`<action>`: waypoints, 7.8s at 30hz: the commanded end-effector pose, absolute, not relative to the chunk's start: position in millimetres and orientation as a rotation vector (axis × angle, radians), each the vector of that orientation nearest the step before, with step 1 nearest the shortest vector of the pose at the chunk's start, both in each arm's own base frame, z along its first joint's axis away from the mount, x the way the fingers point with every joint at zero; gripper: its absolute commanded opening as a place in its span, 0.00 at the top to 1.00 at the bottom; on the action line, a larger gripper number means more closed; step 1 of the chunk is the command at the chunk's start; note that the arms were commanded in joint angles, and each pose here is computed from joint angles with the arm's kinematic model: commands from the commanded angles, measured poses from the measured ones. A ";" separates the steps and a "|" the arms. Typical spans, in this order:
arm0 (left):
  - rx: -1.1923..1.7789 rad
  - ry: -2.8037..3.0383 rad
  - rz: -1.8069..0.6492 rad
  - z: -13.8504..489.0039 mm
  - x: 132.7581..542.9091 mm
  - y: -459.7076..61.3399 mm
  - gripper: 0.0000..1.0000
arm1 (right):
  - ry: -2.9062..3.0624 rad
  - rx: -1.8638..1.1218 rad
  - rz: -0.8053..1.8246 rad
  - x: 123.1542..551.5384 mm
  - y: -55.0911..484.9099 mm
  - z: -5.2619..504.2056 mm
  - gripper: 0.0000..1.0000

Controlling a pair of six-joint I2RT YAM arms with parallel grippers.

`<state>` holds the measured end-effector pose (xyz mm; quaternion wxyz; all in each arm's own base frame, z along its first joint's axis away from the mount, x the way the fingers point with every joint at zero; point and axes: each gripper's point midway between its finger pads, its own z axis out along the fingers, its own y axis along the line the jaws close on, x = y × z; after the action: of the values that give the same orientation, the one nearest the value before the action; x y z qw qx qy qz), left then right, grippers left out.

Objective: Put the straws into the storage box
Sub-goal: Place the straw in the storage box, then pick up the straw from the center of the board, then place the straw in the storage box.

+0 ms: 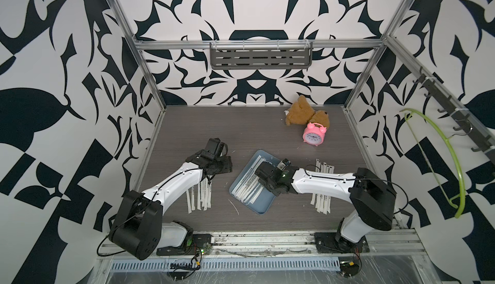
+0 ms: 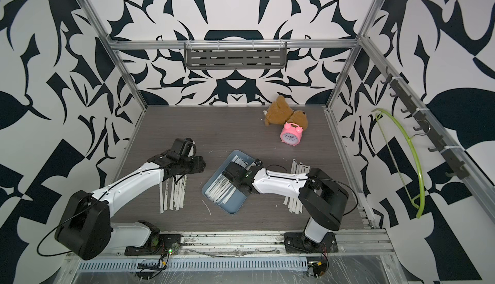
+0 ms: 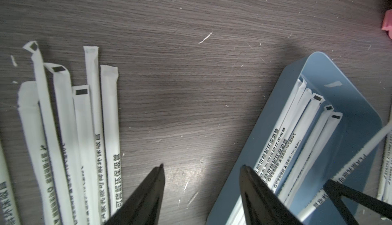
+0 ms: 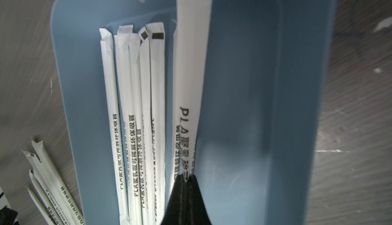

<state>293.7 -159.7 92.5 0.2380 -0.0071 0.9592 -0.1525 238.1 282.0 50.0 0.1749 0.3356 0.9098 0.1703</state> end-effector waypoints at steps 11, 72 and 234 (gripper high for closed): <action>-0.020 2.656 -0.422 89.2 289.3 -159.3 0.37 | 2.596 1.035 0.484 231.2 280.0 38.0 0.96; -0.803 2.611 -0.030 87.8 264.7 7.0 0.42 | 2.640 0.197 0.208 279.2 264.6 134.5 0.69; 1.074 2.736 -0.369 34.4 201.4 -362.8 0.82 | 2.564 0.477 0.085 300.9 117.9 164.2 0.73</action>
<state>201.9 -358.8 26.6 0.0896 0.3644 0.9192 -0.1191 298.8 119.3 161.2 0.2552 0.1809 0.9493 0.0321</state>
